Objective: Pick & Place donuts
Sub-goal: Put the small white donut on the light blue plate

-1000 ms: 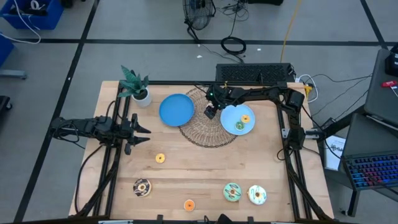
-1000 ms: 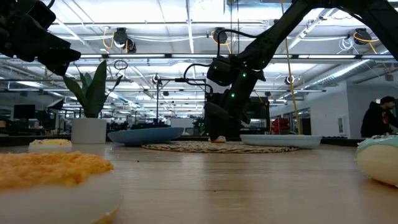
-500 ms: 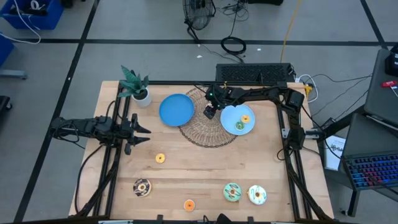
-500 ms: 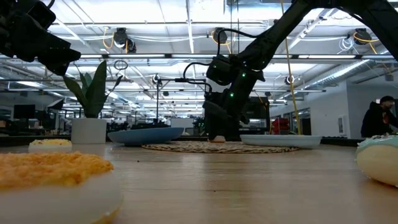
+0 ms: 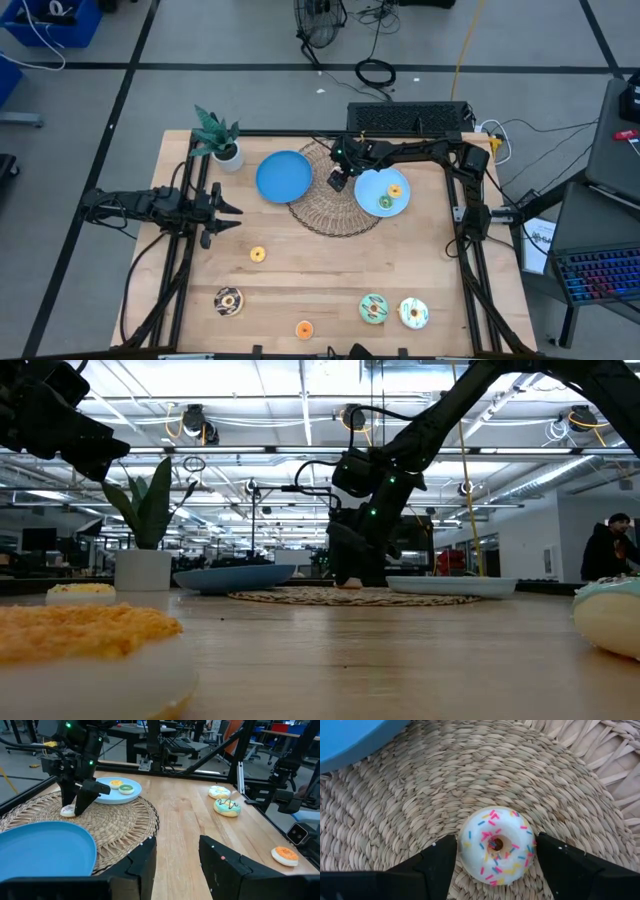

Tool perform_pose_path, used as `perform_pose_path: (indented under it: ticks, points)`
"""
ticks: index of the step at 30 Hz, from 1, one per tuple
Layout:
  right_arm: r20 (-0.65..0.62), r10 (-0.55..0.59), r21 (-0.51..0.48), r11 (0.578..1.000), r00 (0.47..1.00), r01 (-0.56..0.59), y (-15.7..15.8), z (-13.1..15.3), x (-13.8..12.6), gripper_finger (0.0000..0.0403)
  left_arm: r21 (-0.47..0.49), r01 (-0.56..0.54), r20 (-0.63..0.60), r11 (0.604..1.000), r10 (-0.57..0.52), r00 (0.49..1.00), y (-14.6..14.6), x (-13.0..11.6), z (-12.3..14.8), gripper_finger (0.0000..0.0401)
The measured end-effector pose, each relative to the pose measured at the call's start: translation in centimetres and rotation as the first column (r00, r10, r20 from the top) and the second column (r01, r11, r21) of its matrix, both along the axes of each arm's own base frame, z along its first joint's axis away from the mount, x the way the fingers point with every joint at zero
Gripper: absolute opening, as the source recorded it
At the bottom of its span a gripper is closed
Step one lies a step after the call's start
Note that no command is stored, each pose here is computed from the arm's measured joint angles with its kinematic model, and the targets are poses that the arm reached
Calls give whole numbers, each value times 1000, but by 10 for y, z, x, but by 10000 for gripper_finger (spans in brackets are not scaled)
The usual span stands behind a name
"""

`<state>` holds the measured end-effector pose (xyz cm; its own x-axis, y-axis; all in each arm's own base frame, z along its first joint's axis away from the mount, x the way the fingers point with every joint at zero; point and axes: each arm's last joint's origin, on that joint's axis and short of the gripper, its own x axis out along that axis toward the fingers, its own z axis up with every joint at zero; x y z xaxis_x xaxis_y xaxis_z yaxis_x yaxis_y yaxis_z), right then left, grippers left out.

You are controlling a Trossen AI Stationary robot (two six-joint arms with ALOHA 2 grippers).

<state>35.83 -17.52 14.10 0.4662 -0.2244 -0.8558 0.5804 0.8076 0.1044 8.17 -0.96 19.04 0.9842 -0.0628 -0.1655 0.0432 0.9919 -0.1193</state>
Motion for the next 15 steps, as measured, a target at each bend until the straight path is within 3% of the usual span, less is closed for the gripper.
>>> perform_pose_path:
  ticks: [7, 15]
  points:
    - [0, -1, -1, 1000, 1000, 1, 0, 0, 0, 247, 0, 0, 1, 1000, 0, 1000, 0, 0, 0, 150]
    - [0, -1, -1, 1000, 1000, 1, 0, 0, 0, 196, 0, 0, 1, 1000, 0, 1000, 0, 0, 0, 150]
